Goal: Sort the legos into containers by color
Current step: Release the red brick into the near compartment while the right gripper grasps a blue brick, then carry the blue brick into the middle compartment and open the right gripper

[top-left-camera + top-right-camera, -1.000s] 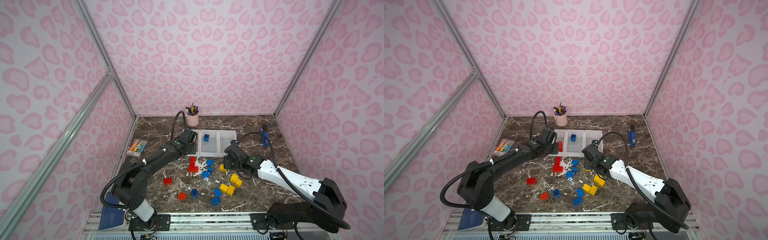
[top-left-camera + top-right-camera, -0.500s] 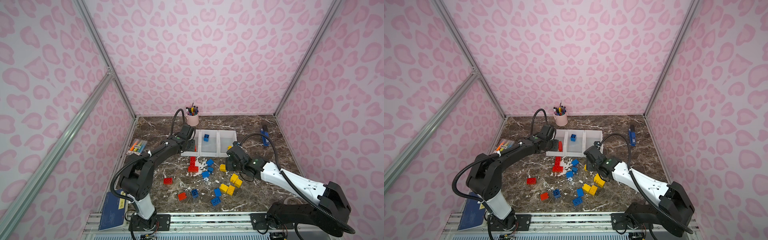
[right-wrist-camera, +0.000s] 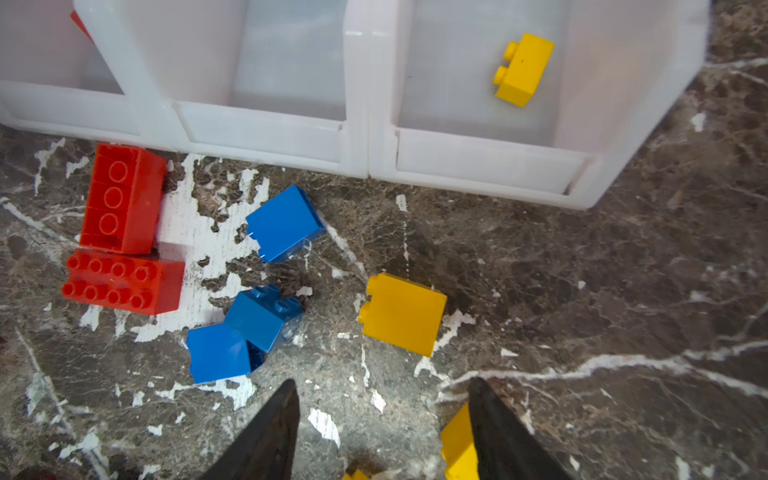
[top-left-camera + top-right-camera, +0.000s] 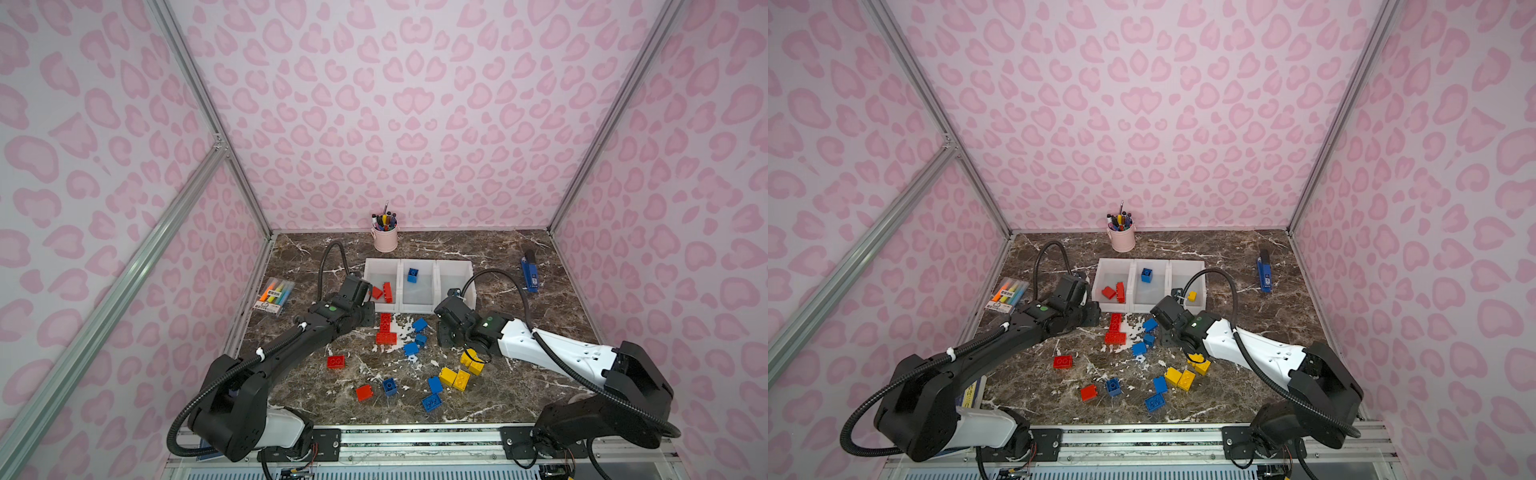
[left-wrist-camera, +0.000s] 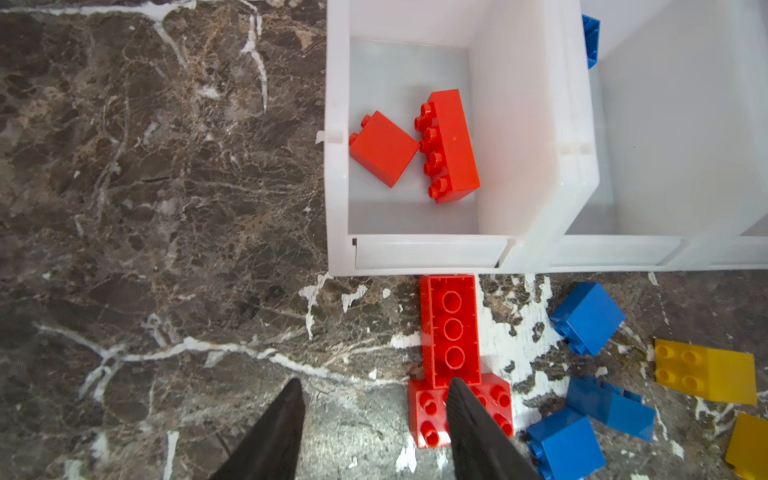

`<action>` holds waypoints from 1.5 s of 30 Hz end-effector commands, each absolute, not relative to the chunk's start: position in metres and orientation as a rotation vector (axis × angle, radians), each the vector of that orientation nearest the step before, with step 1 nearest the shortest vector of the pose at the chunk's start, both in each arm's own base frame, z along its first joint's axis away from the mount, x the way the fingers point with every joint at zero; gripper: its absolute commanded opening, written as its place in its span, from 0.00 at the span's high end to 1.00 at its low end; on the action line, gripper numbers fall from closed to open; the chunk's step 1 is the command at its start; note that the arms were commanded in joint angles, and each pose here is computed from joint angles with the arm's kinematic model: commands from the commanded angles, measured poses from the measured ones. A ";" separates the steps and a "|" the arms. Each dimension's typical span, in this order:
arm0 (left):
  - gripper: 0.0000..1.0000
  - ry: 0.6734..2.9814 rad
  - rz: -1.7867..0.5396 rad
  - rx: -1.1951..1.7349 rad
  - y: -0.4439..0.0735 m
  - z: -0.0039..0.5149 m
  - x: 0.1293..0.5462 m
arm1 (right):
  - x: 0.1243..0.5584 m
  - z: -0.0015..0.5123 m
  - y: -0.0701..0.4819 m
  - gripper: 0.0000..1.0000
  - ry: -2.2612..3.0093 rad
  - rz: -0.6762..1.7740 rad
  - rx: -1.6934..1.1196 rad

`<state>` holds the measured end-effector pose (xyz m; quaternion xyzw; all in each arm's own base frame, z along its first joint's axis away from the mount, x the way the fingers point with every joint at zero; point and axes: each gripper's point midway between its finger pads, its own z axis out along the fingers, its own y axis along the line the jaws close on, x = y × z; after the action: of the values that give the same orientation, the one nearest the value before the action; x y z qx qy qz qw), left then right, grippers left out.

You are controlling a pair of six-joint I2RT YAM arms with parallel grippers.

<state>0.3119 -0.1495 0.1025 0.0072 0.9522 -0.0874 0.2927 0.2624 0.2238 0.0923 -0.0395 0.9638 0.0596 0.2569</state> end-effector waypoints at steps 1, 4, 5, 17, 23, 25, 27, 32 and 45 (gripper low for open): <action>0.42 2.522 -0.252 -0.066 -0.142 0.100 0.302 | 0.266 0.089 0.241 0.35 2.615 0.198 -0.139; 0.42 2.525 -0.261 -0.091 -0.137 0.095 0.290 | 0.267 0.084 0.255 0.35 2.629 0.210 -0.172; 0.42 2.528 -0.261 -0.097 -0.136 0.094 0.287 | 0.267 0.083 0.259 0.35 2.632 0.217 -0.181; 0.41 2.525 -0.261 -0.082 -0.137 0.094 0.273 | 0.274 0.059 0.287 0.35 2.662 0.149 -0.130; 0.41 2.535 -0.264 -0.065 -0.140 0.091 0.269 | 0.276 0.048 0.284 0.37 2.678 0.084 -0.096; 0.41 2.536 -0.264 -0.061 -0.141 0.090 0.268 | 0.276 0.043 0.282 0.39 2.688 0.066 -0.080; 0.41 2.537 -0.266 -0.055 -0.143 0.090 0.268 | 0.276 0.040 0.281 0.41 2.696 0.062 -0.065; 0.41 2.537 -0.264 -0.046 -0.144 0.090 0.266 | 0.275 0.035 0.280 0.49 2.704 0.053 -0.054; 0.40 2.538 -0.256 -0.045 -0.145 0.088 0.263 | 0.272 0.034 0.271 0.67 2.697 0.053 -0.038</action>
<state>0.2630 -0.1478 0.0876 -0.0106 0.9525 -0.1009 0.2871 0.2713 0.2754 0.0348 -0.0188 0.9757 0.0266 0.2165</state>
